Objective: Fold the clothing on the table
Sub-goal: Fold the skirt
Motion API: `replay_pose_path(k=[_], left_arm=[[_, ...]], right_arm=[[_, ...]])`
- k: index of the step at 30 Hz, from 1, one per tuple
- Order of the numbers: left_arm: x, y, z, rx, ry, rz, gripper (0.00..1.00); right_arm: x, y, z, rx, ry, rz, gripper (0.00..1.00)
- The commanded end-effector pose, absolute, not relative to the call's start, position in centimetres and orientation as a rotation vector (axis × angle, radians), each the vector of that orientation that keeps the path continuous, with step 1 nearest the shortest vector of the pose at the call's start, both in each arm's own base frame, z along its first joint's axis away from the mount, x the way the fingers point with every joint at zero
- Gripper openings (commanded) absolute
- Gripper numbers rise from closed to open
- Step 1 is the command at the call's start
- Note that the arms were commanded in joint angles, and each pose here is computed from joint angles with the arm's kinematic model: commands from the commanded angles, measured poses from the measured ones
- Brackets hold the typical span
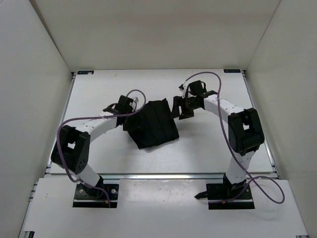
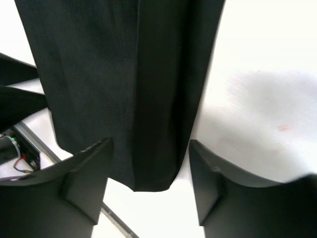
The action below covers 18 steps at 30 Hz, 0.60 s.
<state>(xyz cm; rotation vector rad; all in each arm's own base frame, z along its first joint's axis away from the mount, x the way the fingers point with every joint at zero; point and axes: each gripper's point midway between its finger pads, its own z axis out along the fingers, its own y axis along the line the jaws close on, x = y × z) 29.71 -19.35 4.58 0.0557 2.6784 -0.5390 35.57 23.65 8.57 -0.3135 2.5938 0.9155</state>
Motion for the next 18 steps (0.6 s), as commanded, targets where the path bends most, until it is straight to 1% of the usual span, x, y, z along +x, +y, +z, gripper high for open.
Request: replay_pose_path(k=[1,2,3,4,6,9,10,11,15,18], left_arm=[[33.7,-18.1,12.8,0.086,2.483,-0.505,0.76],[34.1,-17.5,13.5,0.097,2.479,-0.484,0.92],[34.5,-16.9,14.9,0.098,2.475,-0.447,0.96],[34.8,-15.9,15.9,0.100,2.477,-0.389,0.99],[34.9,-14.5,17.0,0.088,2.486,-0.327,0.98],[33.4,-12.3,16.9,0.060,2.507,-0.255,0.98],[33.3,-11.7,16.9,0.046,2.500,-0.225,0.99],[32.5,-10.9,16.6,0.038,2.506,-0.191,0.99],[29.1,-8.6,15.1,0.017,2.562,-0.114,0.99],[27.4,-7.2,14.3,-0.021,2.579,-0.081,0.99]], right_arm=[[38.2,22.8,13.2,-0.418,2.508,0.858,0.64],[38.7,22.9,14.2,-0.463,2.473,0.866,0.66],[38.8,23.2,15.3,-0.509,2.445,0.856,0.69],[38.6,23.0,15.2,-0.513,2.472,0.784,0.70],[38.6,23.5,15.6,-0.570,2.454,0.647,0.73],[37.7,24.2,15.1,-0.648,2.439,0.572,0.76],[37.0,24.3,14.3,-0.667,2.455,0.577,0.76],[36.8,24.6,14.4,-0.679,2.445,0.584,0.74],[35.6,24.3,13.3,-0.655,2.459,0.631,0.74],[34.8,23.8,12.3,-0.627,2.473,0.667,0.63]])
